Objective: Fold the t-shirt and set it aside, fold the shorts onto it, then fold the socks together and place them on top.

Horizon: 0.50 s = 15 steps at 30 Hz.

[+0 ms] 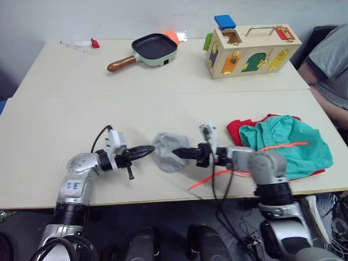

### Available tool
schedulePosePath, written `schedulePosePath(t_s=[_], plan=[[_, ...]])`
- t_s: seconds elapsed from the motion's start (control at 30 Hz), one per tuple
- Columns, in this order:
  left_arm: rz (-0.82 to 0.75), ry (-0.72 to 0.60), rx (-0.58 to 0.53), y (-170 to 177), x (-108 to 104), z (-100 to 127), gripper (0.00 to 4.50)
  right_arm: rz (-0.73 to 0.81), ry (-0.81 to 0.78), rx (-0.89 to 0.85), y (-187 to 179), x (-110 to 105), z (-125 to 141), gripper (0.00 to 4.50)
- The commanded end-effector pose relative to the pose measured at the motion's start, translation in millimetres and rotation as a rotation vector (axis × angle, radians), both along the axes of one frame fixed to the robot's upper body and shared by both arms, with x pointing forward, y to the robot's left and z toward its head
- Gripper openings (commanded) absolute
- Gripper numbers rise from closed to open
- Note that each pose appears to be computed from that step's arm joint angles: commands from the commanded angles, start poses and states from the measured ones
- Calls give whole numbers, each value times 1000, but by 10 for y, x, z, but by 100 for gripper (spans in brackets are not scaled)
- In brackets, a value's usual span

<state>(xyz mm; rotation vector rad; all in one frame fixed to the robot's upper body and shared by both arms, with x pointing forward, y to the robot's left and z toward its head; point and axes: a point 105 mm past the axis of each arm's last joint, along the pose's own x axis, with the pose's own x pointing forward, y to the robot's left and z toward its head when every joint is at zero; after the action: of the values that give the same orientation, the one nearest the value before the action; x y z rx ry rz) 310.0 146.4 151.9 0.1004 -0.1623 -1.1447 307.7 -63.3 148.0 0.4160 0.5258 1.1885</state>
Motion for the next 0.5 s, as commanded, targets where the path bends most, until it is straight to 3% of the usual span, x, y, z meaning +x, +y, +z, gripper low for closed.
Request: schedulePosePath(t_s=[0.03, 0.23, 0.43, 0.5], plan=[[-94, -62, 32, 8, -288, 353, 62, 134, -88, 14, -542, -320, 464, 0], [-84, -15, 25, 76, -467, 496, 243, 11, -95, -261, -1661, -366, 727, 0], [-131, 55, 23, -76, -571, 373, 435, -102, -52, -501, -2423, -232, 586, 0], [-141, 64, 19, -117, -587, 372, 450, -128, -36, -554, -2547, -159, 503, 0]])
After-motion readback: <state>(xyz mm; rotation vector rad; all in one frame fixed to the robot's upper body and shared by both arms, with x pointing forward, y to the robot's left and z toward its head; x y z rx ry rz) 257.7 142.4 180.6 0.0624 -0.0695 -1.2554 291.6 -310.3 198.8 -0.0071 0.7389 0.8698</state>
